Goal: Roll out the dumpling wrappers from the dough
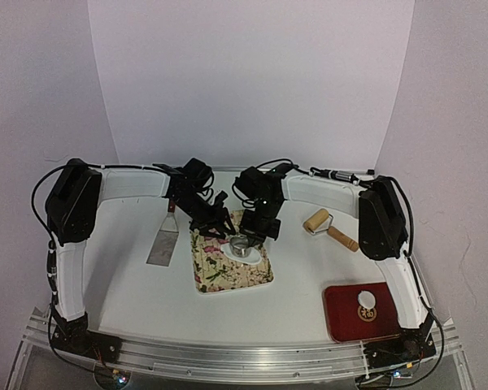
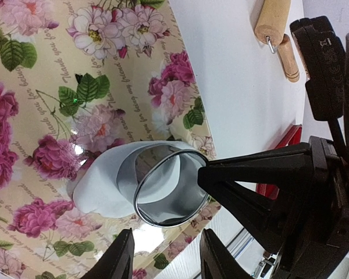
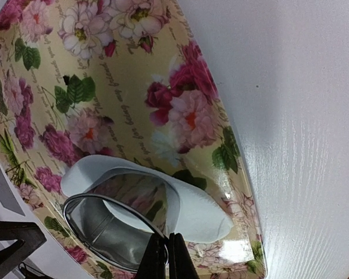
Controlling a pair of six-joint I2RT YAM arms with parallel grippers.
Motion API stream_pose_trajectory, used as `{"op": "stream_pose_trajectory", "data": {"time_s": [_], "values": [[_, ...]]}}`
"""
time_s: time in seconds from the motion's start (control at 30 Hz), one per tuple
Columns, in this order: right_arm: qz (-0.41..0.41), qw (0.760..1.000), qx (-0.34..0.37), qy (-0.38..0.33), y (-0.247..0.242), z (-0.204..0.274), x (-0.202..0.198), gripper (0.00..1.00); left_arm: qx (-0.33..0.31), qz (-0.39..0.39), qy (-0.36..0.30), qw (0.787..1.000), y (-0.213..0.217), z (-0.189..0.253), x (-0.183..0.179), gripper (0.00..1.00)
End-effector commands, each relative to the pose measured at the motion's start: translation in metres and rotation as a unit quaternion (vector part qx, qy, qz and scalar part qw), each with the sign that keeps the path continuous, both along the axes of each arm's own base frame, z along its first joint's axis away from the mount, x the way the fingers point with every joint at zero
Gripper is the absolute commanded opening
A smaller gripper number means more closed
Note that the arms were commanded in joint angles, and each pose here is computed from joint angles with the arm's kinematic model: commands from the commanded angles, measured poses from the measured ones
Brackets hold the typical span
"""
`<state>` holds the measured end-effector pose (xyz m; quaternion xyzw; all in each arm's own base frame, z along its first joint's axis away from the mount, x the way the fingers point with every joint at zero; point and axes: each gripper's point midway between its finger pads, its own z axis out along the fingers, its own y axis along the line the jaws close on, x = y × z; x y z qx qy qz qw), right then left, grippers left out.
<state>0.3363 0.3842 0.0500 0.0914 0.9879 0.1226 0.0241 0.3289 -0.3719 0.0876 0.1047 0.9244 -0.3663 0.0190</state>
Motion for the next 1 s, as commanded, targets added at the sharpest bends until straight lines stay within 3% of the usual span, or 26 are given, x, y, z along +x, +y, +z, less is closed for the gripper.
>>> {"op": "stream_pose_trajectory", "data": {"time_s": [0.0, 0.97], "values": [[0.003, 1.000, 0.000, 0.007, -0.001, -0.008, -0.001, 0.00, -0.021, 0.000, -0.019, 1.000, -0.008, 0.016, 0.011, 0.39], [0.032, 0.999, -0.004, 0.030, -0.001, -0.029, -0.010, 0.00, -0.005, -0.006, -0.010, 1.000, -0.013, -0.019, 0.019, 0.32]]}}
